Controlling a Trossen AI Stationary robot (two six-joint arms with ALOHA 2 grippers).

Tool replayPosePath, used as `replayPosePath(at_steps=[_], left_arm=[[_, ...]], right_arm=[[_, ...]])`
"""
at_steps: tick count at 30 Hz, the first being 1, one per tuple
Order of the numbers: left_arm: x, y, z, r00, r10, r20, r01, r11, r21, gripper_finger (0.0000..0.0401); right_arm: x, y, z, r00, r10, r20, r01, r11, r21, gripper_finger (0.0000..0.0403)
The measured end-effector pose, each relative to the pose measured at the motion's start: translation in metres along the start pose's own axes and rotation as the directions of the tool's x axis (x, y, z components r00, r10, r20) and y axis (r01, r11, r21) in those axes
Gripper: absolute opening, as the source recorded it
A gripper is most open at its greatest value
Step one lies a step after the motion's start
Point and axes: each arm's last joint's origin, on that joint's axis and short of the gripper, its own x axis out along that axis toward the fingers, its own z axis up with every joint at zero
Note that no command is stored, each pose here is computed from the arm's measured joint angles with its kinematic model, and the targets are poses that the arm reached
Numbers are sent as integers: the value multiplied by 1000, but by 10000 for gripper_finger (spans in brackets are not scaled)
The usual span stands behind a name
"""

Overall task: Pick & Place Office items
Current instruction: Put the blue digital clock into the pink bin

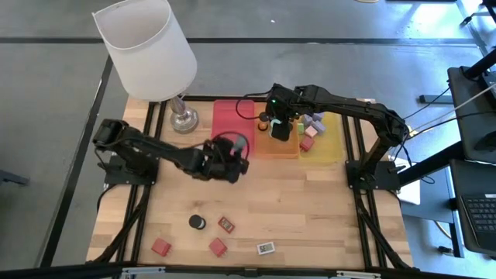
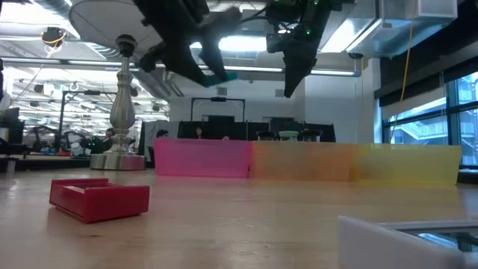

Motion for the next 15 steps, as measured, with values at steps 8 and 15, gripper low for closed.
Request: replayPosePath(at_steps=[8,15], left_arm=[[84,34,28,981,113,-155,-131,984,-117,151],[133,60,25,946,176,-273,-233,953,-192,158]], right_arm=[[0,0,0,1000,0,-1,0,1000,0,294],[0,0,0,1000,0,-4,0,1000,0,294]])
